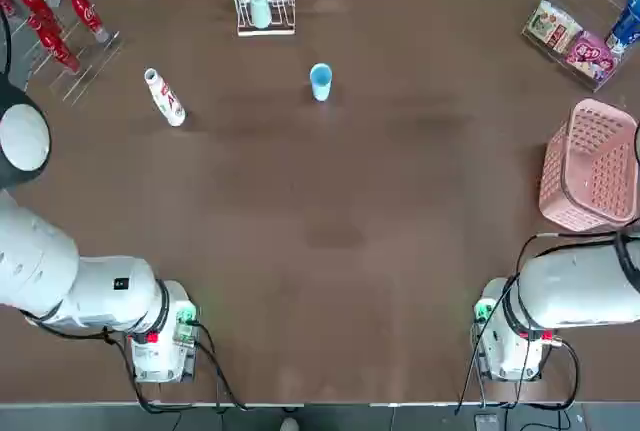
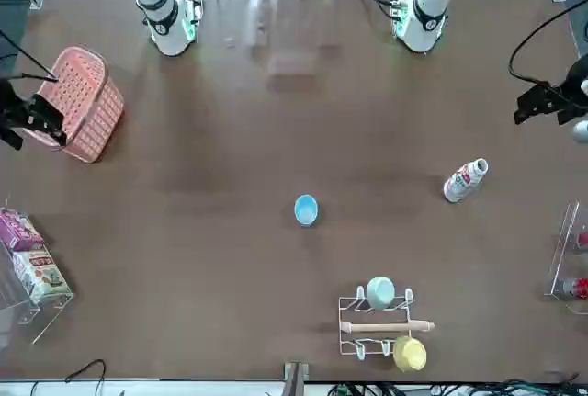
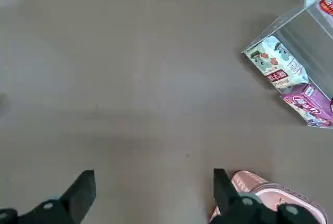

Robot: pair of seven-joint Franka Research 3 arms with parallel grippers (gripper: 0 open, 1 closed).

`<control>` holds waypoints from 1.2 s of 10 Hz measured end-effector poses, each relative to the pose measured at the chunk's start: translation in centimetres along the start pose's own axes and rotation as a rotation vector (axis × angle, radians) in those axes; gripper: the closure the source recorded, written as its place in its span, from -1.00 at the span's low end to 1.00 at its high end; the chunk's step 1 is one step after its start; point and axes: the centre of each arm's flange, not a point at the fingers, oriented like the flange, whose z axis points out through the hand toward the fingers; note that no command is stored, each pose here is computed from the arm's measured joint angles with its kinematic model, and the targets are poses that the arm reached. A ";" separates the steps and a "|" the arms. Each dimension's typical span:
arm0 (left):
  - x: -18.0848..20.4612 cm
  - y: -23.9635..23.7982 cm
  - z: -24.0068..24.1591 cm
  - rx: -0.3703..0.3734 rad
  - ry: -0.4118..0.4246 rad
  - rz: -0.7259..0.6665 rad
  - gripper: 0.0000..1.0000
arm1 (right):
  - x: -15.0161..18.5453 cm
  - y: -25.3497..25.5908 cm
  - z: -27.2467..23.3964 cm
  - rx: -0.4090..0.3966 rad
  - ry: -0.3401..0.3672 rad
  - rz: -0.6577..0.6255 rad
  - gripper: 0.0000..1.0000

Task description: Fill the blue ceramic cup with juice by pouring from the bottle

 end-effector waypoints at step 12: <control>-2.4 -18.0 1.0 -0.215 0.168 0.717 -1.00 | 2.1 -2.5 3.8 0.280 0.064 -0.463 -1.00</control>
